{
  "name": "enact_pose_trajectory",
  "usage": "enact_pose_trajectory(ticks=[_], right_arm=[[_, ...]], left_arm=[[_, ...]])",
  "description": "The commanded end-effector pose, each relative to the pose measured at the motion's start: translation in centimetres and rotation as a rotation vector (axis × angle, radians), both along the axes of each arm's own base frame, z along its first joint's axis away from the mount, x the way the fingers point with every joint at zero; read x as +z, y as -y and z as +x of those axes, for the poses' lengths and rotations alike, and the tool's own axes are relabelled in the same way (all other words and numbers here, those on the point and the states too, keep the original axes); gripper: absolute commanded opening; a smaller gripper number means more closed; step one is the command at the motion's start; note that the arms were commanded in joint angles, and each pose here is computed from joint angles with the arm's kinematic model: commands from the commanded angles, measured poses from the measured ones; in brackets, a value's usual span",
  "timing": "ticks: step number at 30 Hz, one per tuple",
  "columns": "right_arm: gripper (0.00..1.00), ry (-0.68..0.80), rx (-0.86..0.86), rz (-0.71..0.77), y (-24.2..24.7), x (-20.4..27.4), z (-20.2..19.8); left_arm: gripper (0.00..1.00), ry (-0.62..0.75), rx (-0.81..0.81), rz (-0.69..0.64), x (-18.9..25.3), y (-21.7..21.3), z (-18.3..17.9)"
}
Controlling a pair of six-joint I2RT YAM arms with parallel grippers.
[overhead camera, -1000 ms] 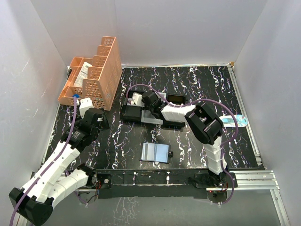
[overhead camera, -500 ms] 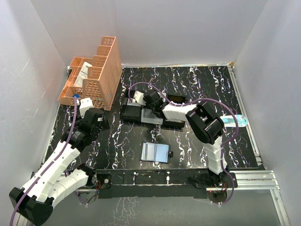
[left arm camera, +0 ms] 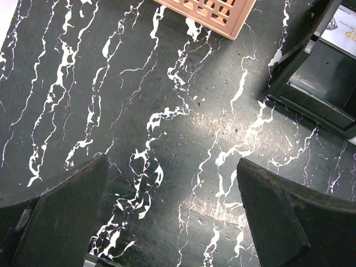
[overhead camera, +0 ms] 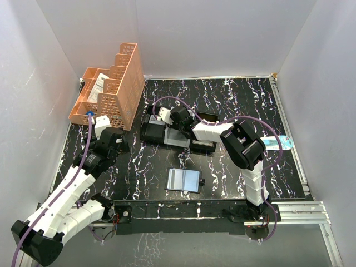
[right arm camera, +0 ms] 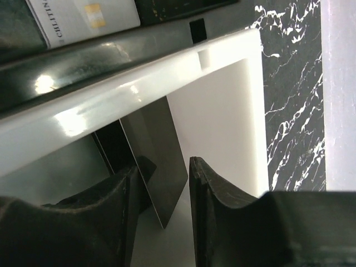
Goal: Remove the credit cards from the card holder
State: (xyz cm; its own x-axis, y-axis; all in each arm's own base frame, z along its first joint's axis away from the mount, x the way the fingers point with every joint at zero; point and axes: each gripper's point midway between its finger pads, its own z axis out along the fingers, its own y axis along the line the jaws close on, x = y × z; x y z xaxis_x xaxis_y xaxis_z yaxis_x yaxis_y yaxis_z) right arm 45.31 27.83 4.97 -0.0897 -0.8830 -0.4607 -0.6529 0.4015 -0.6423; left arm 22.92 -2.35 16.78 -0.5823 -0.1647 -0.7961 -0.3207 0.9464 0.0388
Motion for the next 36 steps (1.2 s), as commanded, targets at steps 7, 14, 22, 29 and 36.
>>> enact_pose_trajectory(ticks=[7, 14, 22, 29, 36], right_arm=[[0.42, -0.003, 0.032, 0.105, -1.3, 3.4, 0.0], [0.47, -0.012, 0.039, 0.118, -1.4, 4.1, 0.1], [0.52, -0.009, 0.069, 0.178, -2.4, 6.5, -0.1], [0.55, 0.002, 0.094, 0.443, -4.8, 13.5, -1.4], [0.63, -0.026, -0.013, 0.884, -3.8, 20.6, -6.3]], left_arm=[[0.99, 0.001, 0.036, 0.012, 0.5, -0.7, -0.1], [0.99, -0.001, 0.030, 0.008, 0.4, -0.6, -0.1], [0.99, -0.003, 0.025, 0.003, 0.4, -0.4, 0.0], [0.99, -0.001, 0.027, -0.003, 0.4, -0.5, 0.0], [0.99, 0.013, 0.032, -0.014, 0.6, -0.5, -0.2]])
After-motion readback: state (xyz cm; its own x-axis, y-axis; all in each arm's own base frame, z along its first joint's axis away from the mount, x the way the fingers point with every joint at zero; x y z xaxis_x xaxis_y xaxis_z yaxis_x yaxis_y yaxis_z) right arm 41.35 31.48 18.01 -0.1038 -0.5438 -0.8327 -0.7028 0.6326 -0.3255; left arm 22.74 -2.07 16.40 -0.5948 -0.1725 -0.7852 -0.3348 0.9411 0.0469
